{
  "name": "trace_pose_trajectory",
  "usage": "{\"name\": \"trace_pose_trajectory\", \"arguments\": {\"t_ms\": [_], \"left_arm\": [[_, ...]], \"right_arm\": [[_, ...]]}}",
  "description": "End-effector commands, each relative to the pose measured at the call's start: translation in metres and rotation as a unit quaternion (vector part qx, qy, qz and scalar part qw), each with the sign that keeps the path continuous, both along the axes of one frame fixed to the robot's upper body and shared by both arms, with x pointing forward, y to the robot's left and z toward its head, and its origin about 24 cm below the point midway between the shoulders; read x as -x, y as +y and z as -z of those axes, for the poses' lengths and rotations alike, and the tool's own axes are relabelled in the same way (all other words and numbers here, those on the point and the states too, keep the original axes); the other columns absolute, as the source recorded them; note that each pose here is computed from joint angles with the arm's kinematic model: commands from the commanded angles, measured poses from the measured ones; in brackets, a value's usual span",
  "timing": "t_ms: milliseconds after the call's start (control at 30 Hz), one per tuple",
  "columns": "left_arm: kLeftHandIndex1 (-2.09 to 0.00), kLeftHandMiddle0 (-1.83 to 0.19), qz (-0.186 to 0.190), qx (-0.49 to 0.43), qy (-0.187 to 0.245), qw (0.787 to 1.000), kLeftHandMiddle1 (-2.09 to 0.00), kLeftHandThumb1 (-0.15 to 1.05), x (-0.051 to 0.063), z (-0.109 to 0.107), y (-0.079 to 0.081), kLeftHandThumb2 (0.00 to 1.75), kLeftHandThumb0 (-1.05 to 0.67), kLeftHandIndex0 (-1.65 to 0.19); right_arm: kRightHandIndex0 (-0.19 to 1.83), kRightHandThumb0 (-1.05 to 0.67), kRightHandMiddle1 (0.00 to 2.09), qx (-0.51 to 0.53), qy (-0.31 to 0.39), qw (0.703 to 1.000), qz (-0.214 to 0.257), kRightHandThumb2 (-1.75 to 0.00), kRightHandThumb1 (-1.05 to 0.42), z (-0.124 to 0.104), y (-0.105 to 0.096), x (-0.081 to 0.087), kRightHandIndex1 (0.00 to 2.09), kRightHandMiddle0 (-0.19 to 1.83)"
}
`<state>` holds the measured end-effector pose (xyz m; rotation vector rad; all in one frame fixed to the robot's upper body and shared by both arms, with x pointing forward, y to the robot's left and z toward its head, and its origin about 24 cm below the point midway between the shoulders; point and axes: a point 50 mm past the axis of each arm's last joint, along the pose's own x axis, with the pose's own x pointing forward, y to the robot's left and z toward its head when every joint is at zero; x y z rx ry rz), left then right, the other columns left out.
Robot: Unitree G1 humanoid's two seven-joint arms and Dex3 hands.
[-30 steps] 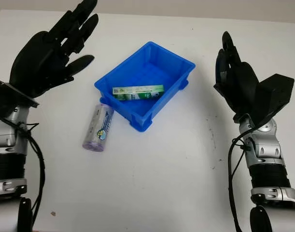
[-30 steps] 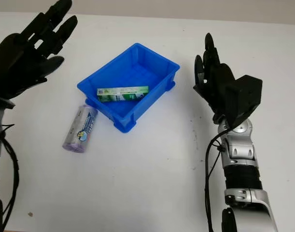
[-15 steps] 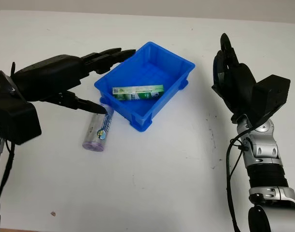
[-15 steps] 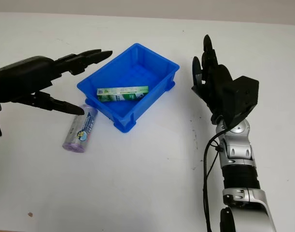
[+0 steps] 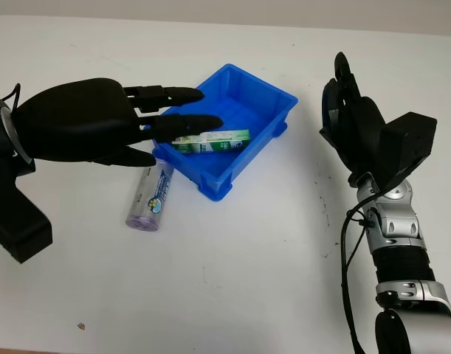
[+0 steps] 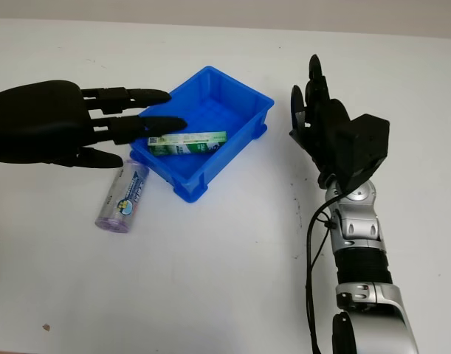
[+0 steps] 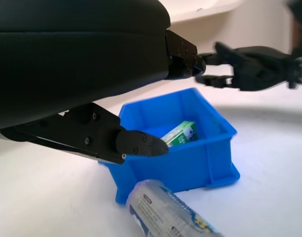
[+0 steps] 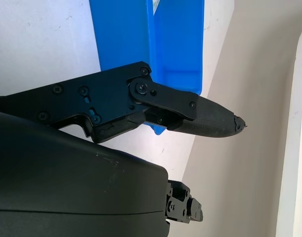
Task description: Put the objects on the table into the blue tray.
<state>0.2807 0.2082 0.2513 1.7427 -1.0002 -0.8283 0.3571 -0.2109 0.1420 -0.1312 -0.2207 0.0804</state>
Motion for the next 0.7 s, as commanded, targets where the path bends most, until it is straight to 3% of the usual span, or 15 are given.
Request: {"name": "trace_pose_trajectory", "arguments": {"t_ms": [0, 133, 333, 667], "left_arm": [[-0.06, -0.06, 0.016, -0.019, -0.019, 1.0, -0.04, 1.05, 0.005, -0.004, 0.001, 0.3, -0.19, -0.08], [-0.06, -0.07, 0.065, -0.036, -0.042, 0.996, -0.05, 1.05, 0.017, -0.002, -0.002, 0.42, -0.28, -0.09], [-0.06, -0.06, 0.08, -0.102, -0.071, 0.989, -0.05, 1.05, 0.031, -0.006, 0.004, 0.26, -0.27, -0.09], [-0.07, -0.08, 0.025, -0.174, -0.098, 0.979, -0.06, 1.05, 0.039, -0.015, 0.025, 0.27, -0.26, -0.12]], "right_arm": [[-0.19, -0.73, 0.0, -0.003, -0.01, 1.0, -0.001, -0.7, -1.05, -0.004, 0.001, -0.002, 0.0, -0.19], [-0.19, -0.72, 0.0, -0.007, -0.01, 1.0, 0.002, -0.69, -1.05, -0.002, 0.002, -0.004, 0.0, -0.19], [-0.19, -0.7, 0.0, -0.011, -0.013, 1.0, -0.001, -0.69, -1.05, -0.001, 0.004, -0.006, 0.0, -0.19], [-0.19, -0.73, 0.0, -0.013, -0.006, 1.0, -0.013, -0.69, -1.05, 0.001, 0.008, -0.012, 0.0, -0.19]]}}
